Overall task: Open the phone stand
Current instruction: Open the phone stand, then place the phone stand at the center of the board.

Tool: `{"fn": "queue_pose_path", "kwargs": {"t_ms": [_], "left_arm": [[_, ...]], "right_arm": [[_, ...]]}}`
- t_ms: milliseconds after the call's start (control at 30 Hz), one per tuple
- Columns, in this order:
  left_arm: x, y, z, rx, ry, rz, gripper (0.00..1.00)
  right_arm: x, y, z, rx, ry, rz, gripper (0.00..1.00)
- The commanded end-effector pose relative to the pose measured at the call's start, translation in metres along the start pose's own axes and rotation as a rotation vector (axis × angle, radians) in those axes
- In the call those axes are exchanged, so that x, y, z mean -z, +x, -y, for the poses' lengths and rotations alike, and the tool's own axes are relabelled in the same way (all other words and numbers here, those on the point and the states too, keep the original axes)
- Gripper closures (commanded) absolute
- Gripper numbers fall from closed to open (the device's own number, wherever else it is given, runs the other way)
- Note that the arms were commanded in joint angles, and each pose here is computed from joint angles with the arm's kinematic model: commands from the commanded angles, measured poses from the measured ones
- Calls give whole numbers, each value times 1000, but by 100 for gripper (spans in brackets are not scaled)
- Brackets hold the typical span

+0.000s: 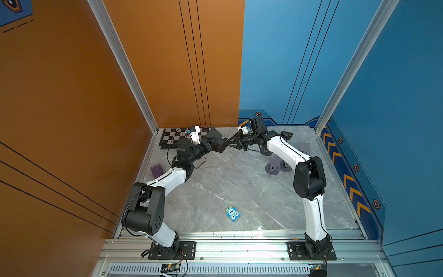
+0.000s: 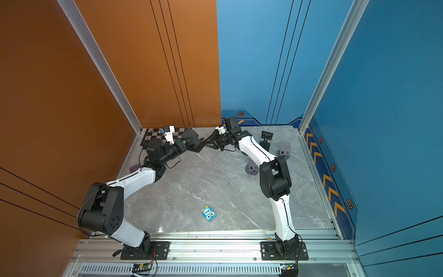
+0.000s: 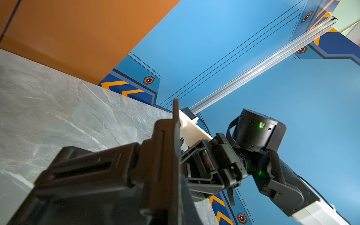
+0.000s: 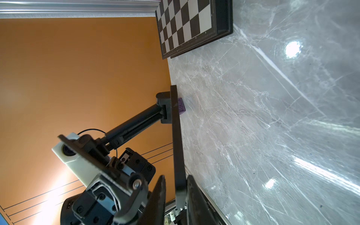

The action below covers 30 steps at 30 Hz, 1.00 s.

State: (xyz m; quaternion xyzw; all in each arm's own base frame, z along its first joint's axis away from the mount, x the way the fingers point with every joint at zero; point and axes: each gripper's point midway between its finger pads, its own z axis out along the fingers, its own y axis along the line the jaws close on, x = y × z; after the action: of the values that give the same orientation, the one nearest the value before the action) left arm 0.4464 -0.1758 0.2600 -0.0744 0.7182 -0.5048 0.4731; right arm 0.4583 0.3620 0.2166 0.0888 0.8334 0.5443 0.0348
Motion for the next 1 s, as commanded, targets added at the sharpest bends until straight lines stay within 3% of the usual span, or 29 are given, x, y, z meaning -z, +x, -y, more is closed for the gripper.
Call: {"fn": "queue_pose_path", "kwargs": {"t_ms": [0,100,300,400,567,833,967], "left_arm": [[4,-12,-3,-61,-51,41,100],[1,-13,-7,-71,-77,45,100],[-20,-13,-12,-111,-134,27,100],[-44,-10,-2,-122,-83,-15,100],[-94,20,17,-111,86,-191,100],[-152,69,49,-76,386,-486,100],[-171,84,49,-83,453,-539,100]], "right_arm": [[23,8,-29,73,-11,24,78],[29,10,-17,64,29,27,79],[81,-1,-21,106,68,133,81],[108,-7,-23,129,94,181,81],[151,-18,-21,141,121,260,79],[210,-26,-11,132,158,366,58],[229,-24,-9,154,203,407,45]]}}
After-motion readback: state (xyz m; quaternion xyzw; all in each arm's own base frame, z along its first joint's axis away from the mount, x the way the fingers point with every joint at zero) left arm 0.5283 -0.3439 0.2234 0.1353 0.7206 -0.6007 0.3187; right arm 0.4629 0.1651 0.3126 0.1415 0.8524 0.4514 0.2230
